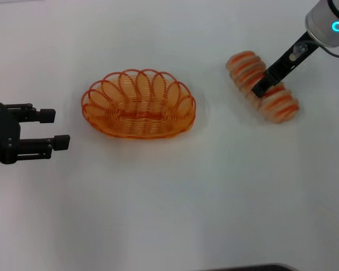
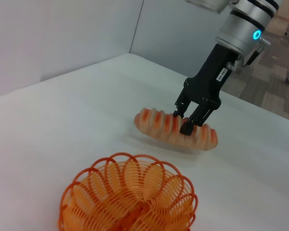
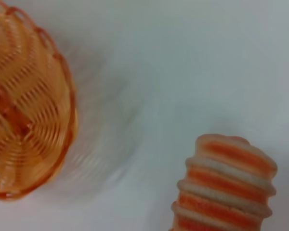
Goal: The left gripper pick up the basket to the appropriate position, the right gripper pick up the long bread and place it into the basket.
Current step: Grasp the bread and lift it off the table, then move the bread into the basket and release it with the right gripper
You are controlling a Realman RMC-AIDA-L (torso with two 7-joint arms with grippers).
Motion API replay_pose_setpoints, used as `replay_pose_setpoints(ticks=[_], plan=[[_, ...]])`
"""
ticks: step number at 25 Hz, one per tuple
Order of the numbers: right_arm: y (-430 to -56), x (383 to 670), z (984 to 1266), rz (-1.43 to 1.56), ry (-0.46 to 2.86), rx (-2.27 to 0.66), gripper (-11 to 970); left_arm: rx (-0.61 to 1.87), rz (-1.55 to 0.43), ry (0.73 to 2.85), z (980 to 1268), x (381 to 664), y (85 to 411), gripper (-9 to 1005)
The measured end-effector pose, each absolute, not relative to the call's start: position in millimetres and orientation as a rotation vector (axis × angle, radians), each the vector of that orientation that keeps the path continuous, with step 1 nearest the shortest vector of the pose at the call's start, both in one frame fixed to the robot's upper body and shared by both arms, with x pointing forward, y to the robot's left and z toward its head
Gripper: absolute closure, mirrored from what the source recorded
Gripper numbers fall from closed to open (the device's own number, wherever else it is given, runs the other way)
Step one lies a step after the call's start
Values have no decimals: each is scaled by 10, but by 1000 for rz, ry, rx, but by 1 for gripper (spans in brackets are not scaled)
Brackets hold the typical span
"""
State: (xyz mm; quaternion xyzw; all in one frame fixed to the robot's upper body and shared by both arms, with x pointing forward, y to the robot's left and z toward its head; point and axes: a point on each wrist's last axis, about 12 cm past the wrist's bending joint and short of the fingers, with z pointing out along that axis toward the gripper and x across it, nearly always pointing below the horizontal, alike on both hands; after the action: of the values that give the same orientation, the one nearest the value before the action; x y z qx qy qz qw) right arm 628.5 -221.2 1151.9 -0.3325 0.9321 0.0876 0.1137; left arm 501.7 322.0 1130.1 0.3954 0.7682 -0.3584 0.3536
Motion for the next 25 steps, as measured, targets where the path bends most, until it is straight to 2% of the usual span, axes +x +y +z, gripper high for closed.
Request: replay_pose_setpoints(ticks=[7,12,25], plan=[[-2174,6394,11588,207,2456,-1231,480,972,-916,1973,11308,5034,3248,292],[-2073,6453,11746,265,2207,-1385,524,917,-934,1965,11287,5027,3283,293],[-1622,6390,12012,280,1996,-1770,623,903,-946,1970,11260,4999,3286,292]])
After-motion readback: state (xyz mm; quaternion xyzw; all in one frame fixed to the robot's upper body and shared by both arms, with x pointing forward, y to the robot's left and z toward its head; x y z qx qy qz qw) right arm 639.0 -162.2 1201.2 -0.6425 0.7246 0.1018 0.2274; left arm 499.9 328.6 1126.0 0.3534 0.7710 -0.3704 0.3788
